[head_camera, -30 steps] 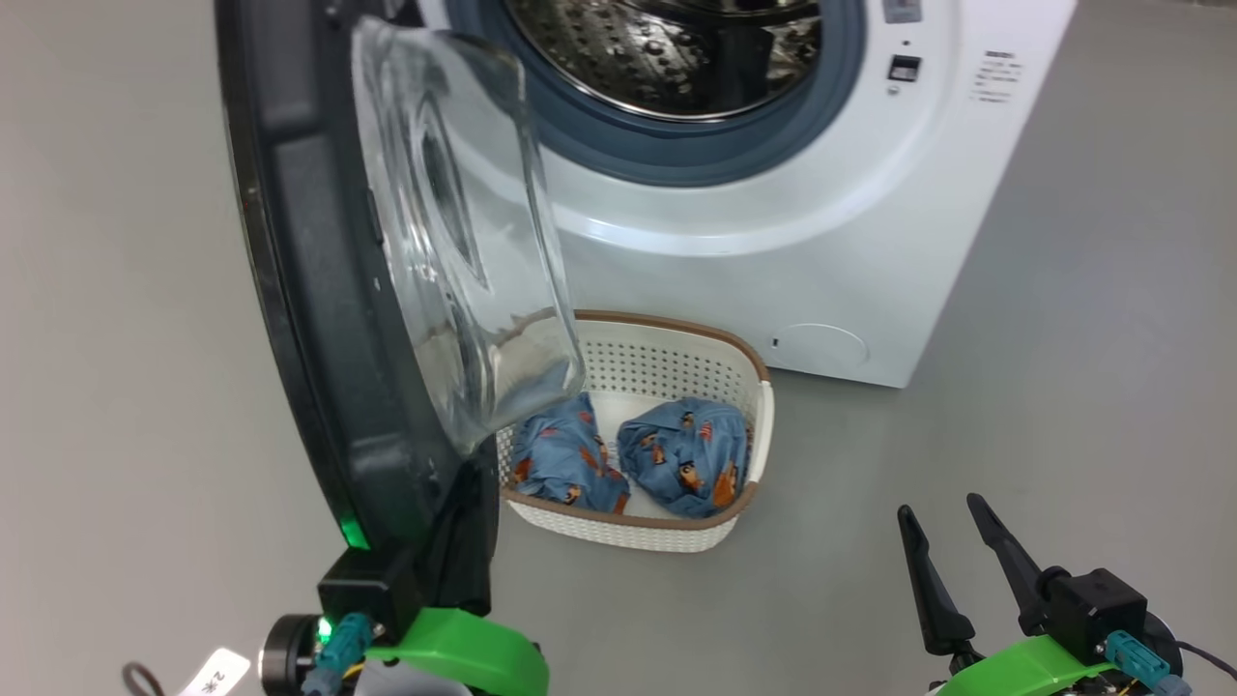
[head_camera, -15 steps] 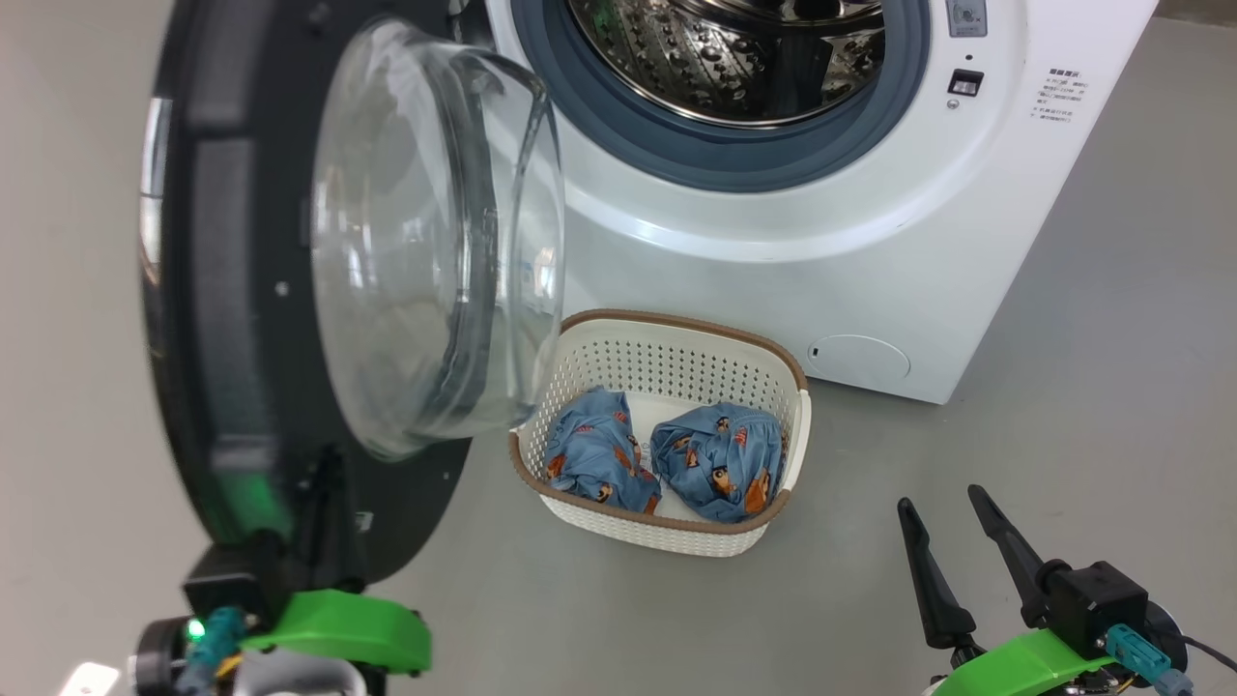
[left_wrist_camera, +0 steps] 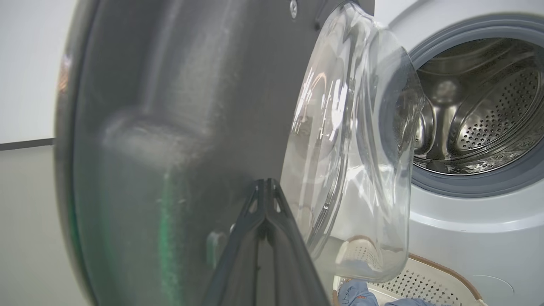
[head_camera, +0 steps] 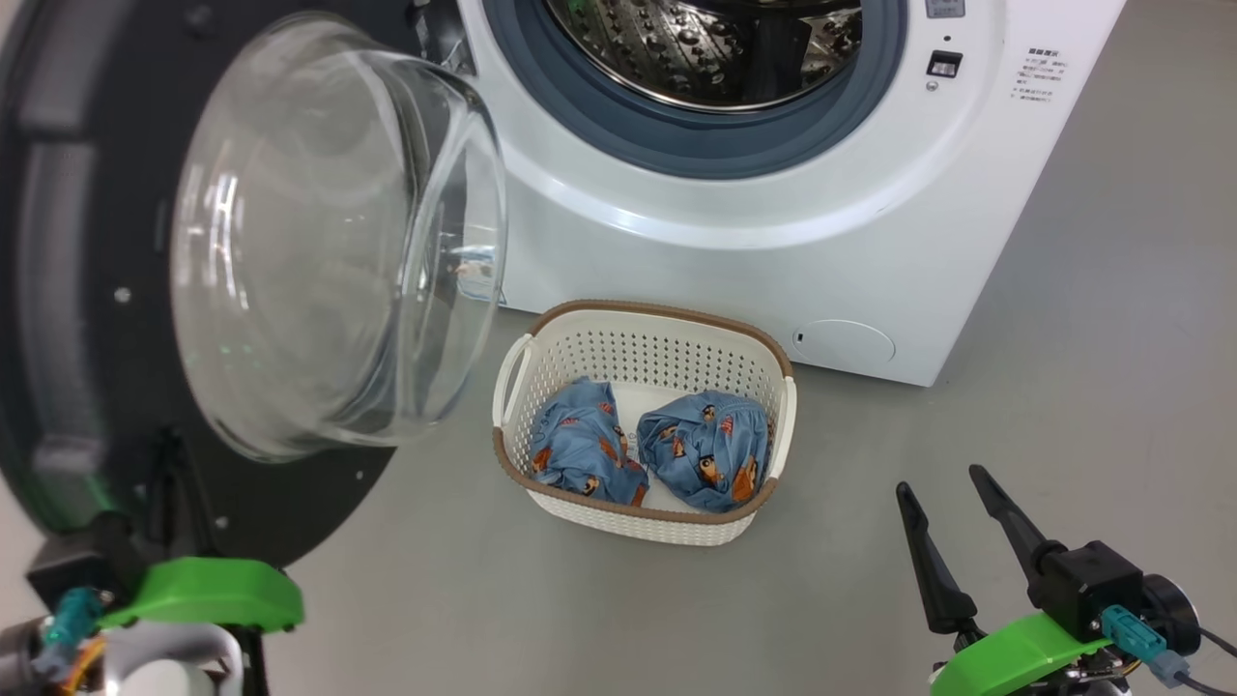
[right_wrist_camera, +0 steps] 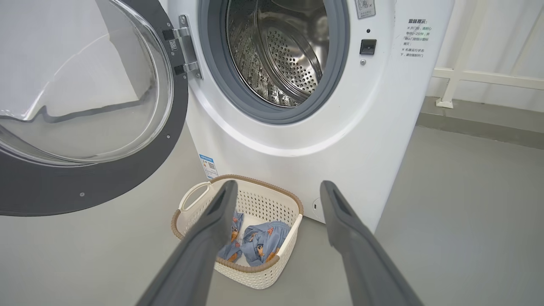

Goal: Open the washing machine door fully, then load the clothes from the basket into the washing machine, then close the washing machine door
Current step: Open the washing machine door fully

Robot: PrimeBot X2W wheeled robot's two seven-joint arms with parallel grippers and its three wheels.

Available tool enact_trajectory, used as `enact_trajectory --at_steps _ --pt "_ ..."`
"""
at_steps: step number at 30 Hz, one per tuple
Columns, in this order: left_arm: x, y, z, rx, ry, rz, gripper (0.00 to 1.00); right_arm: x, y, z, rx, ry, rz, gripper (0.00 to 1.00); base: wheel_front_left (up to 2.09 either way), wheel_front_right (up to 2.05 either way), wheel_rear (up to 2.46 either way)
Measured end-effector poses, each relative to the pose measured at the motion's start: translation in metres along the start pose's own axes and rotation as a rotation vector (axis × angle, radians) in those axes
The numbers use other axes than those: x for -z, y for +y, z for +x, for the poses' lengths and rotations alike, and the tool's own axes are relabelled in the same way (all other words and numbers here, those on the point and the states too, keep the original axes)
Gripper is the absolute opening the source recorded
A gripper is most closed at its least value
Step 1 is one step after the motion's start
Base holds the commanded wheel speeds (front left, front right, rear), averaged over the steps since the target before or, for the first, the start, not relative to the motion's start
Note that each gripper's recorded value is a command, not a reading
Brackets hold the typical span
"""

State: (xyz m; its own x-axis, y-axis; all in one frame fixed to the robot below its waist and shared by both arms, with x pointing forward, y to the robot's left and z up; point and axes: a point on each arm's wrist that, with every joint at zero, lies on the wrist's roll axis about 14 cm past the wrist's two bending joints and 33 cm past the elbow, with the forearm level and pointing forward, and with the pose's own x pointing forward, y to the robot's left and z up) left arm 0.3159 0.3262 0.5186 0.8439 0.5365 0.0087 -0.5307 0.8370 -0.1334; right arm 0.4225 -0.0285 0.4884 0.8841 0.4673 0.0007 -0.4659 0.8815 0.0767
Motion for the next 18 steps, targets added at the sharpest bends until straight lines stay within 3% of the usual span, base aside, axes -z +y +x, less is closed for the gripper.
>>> enact_trajectory --at_steps 18 --pt "-0.018 0.06 0.048 -0.134 -0.047 0.006 0.0 -0.001 -0.01 0.004 0.012 0.018 -0.01 1.0 0.0 0.0 0.0"
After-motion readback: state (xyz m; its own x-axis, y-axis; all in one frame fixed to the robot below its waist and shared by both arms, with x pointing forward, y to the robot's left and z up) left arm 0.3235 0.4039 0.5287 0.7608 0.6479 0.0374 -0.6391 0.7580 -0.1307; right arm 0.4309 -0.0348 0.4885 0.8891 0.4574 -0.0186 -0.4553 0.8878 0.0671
